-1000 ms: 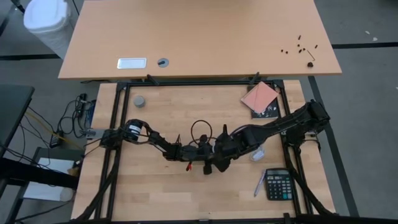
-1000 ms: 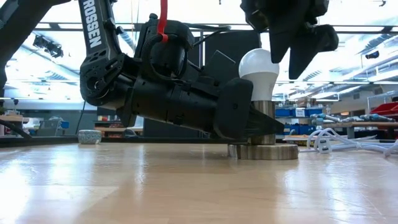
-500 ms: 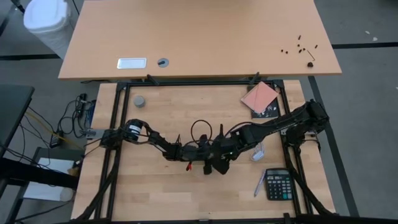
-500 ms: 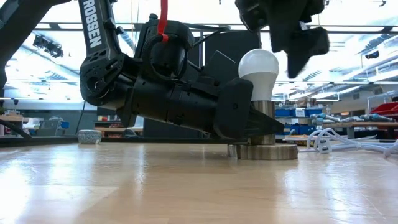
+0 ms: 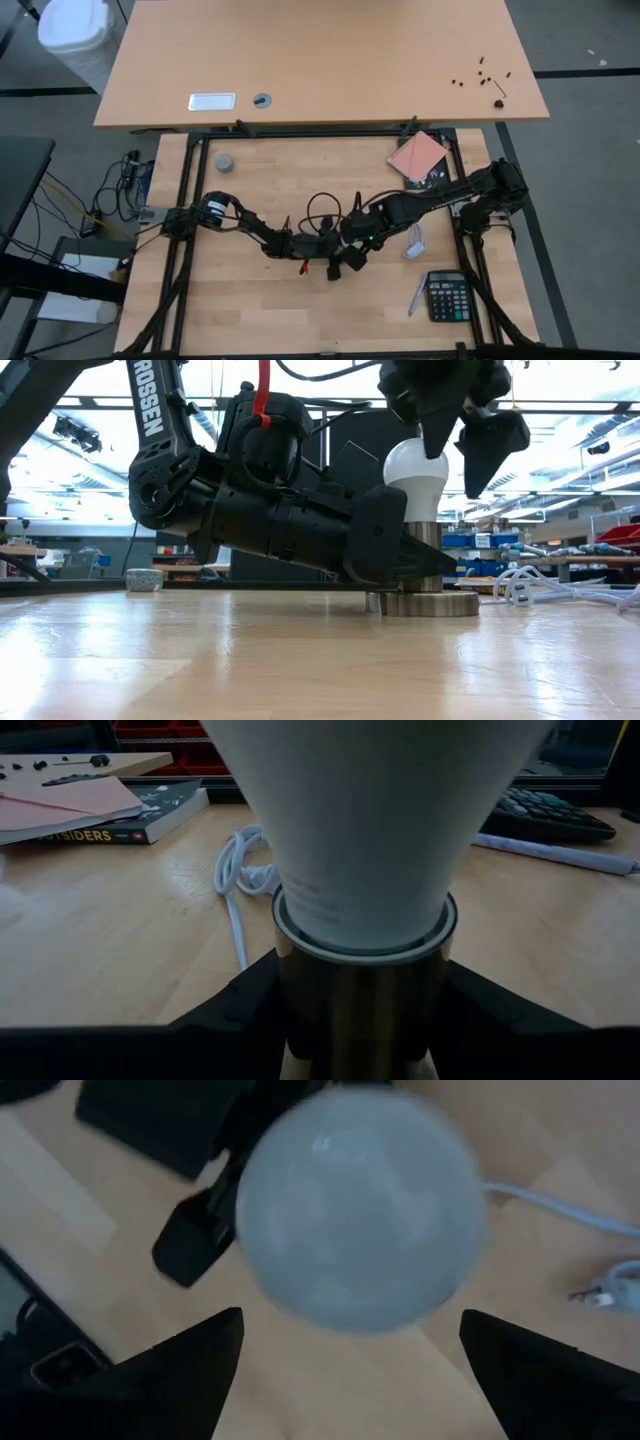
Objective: Screw lightbulb
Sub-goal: Remove the white lightbulb from the golden lamp
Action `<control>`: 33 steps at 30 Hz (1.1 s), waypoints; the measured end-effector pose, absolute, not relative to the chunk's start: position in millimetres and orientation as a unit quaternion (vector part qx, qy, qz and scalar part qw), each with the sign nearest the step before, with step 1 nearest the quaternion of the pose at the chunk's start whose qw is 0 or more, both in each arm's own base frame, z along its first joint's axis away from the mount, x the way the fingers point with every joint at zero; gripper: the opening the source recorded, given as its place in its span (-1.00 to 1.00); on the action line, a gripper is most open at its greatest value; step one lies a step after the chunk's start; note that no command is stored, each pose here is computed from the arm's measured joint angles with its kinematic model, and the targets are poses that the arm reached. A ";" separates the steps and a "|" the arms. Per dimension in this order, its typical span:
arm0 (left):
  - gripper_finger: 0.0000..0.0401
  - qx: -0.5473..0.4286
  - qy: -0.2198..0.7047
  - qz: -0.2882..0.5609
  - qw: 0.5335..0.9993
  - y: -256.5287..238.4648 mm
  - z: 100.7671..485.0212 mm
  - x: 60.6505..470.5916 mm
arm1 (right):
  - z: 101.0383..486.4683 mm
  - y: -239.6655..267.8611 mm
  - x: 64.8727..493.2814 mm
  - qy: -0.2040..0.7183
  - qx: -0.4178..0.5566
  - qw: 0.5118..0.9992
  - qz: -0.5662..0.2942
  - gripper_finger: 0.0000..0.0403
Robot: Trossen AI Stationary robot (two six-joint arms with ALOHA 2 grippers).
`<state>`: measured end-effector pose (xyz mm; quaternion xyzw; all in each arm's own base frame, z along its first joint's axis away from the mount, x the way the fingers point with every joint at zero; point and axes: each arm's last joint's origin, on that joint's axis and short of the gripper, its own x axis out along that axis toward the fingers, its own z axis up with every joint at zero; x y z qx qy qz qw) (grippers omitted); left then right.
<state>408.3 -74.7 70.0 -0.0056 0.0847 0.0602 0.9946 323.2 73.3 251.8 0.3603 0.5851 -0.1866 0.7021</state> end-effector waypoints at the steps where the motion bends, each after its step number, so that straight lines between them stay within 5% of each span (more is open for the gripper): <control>1: -0.06 -0.006 0.085 0.060 0.995 -74.7 70.0 408.3 | 251.8 71.3 323.8 0.582 0.360 0.704 -0.190 0.90; 16: -0.06 -0.005 0.085 0.062 0.994 -74.6 70.1 408.4 | 249.1 55.8 332.2 0.562 0.348 0.721 -0.208 0.90; 33: -0.06 -0.015 0.079 0.107 0.991 -72.4 70.5 407.9 | 257.5 71.9 376.8 0.624 0.194 0.702 -0.283 0.86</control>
